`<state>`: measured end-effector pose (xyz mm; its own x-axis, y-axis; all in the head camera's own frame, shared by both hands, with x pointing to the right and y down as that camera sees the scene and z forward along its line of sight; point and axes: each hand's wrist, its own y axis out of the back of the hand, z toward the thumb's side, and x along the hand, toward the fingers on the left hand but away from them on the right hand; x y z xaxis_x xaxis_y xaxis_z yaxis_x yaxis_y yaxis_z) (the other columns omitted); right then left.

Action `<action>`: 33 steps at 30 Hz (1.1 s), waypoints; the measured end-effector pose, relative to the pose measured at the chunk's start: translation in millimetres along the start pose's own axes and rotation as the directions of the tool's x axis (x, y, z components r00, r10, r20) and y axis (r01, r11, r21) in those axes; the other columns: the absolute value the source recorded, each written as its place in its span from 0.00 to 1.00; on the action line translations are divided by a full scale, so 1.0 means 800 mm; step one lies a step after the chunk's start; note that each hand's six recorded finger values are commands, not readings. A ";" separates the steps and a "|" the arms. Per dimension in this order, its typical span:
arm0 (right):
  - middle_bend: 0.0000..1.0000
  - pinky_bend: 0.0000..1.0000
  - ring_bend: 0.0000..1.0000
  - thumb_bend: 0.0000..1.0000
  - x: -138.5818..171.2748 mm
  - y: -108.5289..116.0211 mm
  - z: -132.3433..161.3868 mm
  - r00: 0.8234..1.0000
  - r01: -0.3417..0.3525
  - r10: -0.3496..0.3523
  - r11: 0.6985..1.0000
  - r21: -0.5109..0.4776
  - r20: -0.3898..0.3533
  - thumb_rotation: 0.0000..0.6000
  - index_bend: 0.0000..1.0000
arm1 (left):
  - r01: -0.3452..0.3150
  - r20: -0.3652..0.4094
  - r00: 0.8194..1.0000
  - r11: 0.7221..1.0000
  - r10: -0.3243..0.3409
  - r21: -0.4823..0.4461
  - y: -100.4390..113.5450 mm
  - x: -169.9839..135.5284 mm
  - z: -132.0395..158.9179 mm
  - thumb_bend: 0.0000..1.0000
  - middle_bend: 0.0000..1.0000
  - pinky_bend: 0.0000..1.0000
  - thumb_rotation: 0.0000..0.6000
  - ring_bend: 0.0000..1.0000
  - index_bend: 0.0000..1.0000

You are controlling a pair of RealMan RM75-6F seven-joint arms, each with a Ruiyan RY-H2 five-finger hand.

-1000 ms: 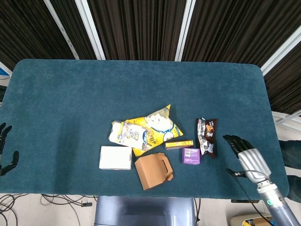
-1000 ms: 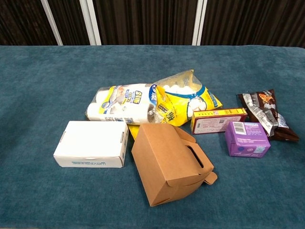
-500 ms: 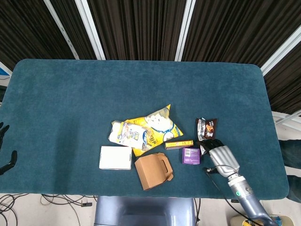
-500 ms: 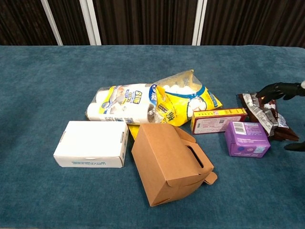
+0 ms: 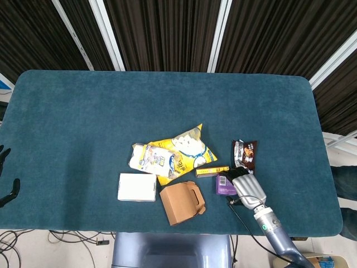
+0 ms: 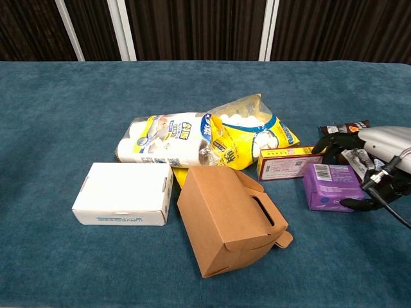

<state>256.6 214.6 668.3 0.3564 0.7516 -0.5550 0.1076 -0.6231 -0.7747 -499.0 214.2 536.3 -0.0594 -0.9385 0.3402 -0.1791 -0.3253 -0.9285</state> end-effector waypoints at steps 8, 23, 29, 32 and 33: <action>0.32 0.20 0.25 0.30 -0.014 -0.007 0.000 1.000 -0.024 0.024 1.000 0.013 0.009 1.00 0.26 | 0.000 -0.002 1.000 1.000 0.000 0.001 0.001 0.001 0.000 0.47 0.00 0.01 1.00 0.03 0.01; 0.54 0.24 0.50 0.51 -0.020 -0.004 0.004 1.000 0.004 -0.003 1.000 -0.018 0.012 1.00 0.38 | 0.007 -0.008 1.000 1.000 -0.007 -0.001 0.000 0.001 -0.001 0.47 0.00 0.01 1.00 0.03 0.01; 0.55 0.24 0.51 0.51 -0.016 0.011 0.002 0.999 0.033 -0.032 0.998 -0.056 0.011 1.00 0.38 | 0.011 -0.009 1.000 1.000 -0.011 0.000 0.000 0.001 -0.001 0.47 0.00 0.01 1.00 0.03 0.01; 0.55 0.24 0.51 0.51 -0.012 0.025 0.003 0.999 0.048 -0.048 0.993 -0.105 -0.002 1.00 0.38 | 0.010 -0.010 1.000 1.000 -0.010 -0.001 0.000 0.001 -0.001 0.47 0.00 0.01 1.00 0.03 0.01; 0.55 0.24 0.51 0.51 -0.010 0.031 0.004 0.998 0.053 -0.055 0.991 -0.120 -0.007 1.00 0.38 | 0.010 -0.010 1.000 1.000 -0.010 -0.002 0.000 0.001 -0.001 0.47 0.00 0.01 1.00 0.03 0.01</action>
<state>253.6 193.6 652.4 0.3566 0.7829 -0.5098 0.2369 -0.6036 -0.7613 -499.9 213.8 536.7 -0.0670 -0.9338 0.3514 -0.1812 -0.3349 -0.9247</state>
